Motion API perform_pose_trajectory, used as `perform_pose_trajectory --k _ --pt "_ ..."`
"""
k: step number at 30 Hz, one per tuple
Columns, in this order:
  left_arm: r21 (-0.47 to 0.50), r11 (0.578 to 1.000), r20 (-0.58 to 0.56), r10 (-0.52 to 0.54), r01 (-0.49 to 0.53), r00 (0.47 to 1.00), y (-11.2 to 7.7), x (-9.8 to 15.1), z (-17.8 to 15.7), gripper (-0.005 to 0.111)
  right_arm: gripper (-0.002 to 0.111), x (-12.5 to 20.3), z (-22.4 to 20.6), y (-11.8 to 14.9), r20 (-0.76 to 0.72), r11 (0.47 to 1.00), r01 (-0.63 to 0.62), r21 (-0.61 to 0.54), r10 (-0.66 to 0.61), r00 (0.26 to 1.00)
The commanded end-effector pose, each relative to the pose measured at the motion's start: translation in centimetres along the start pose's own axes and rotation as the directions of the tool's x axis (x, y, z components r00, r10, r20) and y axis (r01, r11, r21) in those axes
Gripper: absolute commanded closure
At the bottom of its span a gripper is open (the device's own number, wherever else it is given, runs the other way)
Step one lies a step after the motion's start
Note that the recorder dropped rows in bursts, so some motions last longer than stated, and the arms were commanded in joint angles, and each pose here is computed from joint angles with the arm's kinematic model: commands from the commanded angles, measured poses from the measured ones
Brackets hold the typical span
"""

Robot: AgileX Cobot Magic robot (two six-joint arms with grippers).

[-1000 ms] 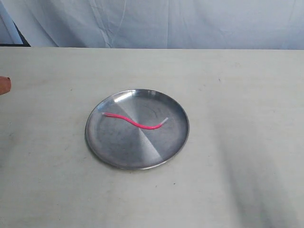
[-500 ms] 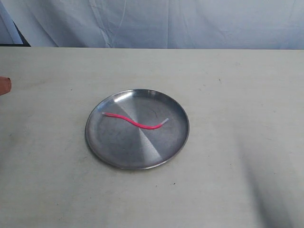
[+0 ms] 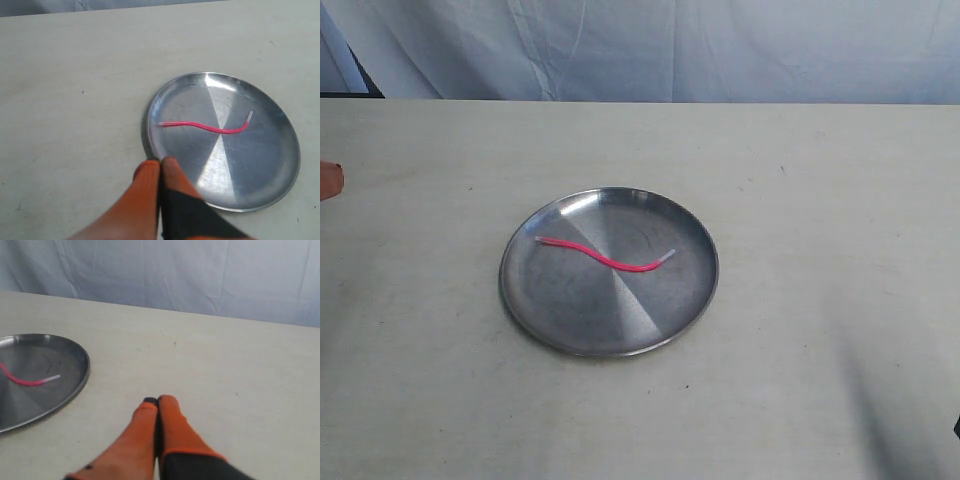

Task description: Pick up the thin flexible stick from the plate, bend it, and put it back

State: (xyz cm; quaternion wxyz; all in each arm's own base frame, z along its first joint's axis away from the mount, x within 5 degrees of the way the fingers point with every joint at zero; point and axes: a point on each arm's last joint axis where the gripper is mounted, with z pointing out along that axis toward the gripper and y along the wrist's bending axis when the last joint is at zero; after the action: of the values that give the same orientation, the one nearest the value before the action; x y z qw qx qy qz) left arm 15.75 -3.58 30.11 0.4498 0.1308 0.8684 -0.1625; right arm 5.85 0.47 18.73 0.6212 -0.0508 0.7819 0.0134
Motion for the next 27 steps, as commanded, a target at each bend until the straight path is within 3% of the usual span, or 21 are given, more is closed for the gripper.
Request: perform_pose_trajectory --k 1,27 --pt "-0.002 1.0 0.007 -0.002 0.002 1.0 -0.04 -0.03 -0.15 0.106 0.108 0.58 -0.07 -0.02 -0.048 1.0 0.004 0.005 -0.004 0.999" --pt "-0.002 1.0 0.007 -0.002 0.002 1.0 -0.04 -0.03 -0.15 0.106 0.108 0.54 -0.07 -0.01 -0.043 1.0 -0.002 0.004 0.002 0.999"
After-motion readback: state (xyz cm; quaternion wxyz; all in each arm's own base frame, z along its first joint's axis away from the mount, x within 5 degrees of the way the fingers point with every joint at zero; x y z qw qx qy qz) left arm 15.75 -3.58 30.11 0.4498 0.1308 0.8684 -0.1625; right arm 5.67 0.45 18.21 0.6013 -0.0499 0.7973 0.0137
